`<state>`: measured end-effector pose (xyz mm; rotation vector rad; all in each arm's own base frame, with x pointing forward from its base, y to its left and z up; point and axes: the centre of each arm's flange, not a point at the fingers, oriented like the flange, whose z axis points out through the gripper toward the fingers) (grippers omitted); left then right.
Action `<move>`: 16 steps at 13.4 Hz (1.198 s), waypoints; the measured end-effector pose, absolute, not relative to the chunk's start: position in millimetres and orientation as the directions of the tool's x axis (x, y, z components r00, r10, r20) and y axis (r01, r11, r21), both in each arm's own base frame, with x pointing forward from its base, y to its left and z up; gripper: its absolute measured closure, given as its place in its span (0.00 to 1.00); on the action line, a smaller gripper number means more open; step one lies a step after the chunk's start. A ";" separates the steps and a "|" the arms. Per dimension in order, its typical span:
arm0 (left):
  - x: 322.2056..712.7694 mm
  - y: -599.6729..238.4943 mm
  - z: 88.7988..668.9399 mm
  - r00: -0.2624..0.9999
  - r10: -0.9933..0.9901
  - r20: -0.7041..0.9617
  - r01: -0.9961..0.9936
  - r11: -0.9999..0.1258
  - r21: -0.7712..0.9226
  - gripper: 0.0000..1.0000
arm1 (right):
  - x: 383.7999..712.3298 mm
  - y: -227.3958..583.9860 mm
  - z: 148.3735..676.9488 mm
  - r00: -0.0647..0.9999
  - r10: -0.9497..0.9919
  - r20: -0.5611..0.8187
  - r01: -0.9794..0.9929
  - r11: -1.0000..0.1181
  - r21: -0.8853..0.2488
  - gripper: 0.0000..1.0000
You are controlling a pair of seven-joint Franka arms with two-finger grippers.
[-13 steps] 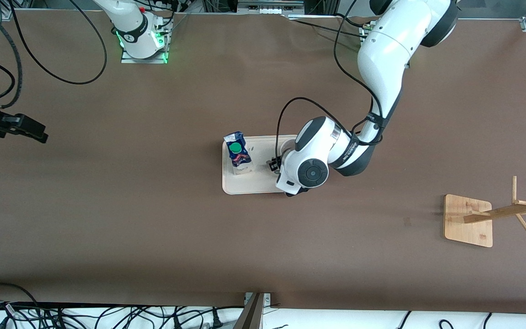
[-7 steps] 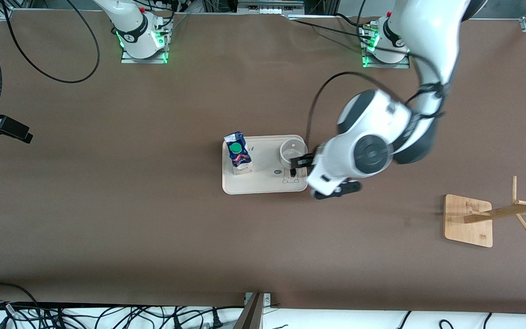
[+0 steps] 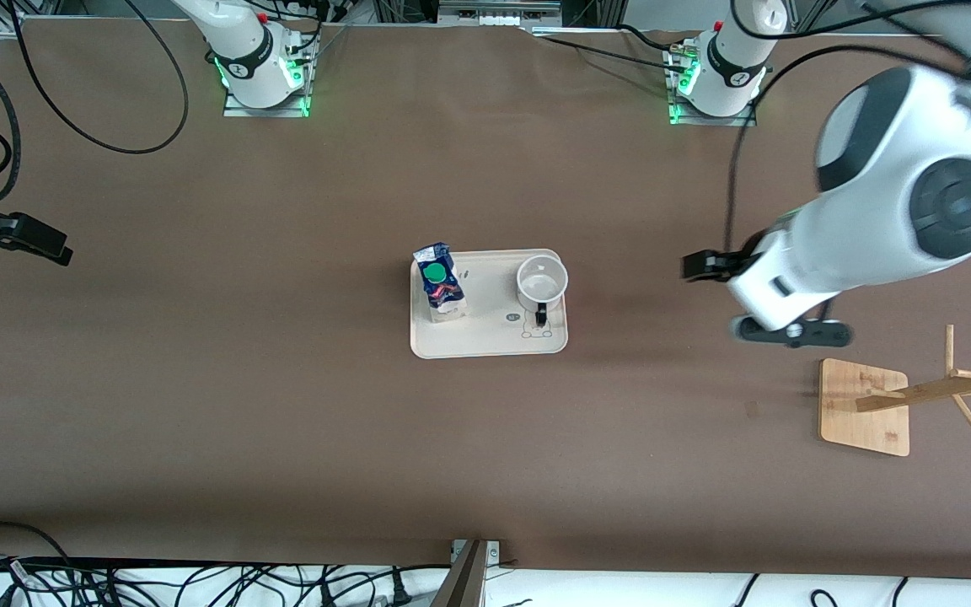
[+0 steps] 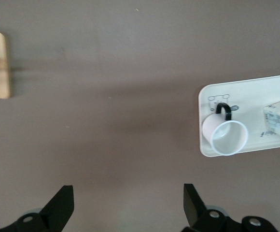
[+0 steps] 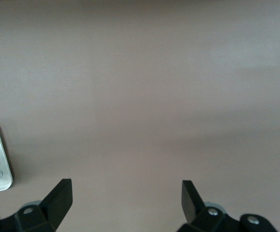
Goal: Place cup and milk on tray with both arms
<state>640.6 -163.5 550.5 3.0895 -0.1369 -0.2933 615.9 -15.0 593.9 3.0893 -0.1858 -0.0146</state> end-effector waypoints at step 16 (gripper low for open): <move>570.3 -27.1 595.3 0.991 -0.135 0.022 -0.135 -0.991 -0.010 0.00 | 617.0 -9.3 591.1 1.000 -0.017 -0.016 -0.017 -1.000 -0.026 0.00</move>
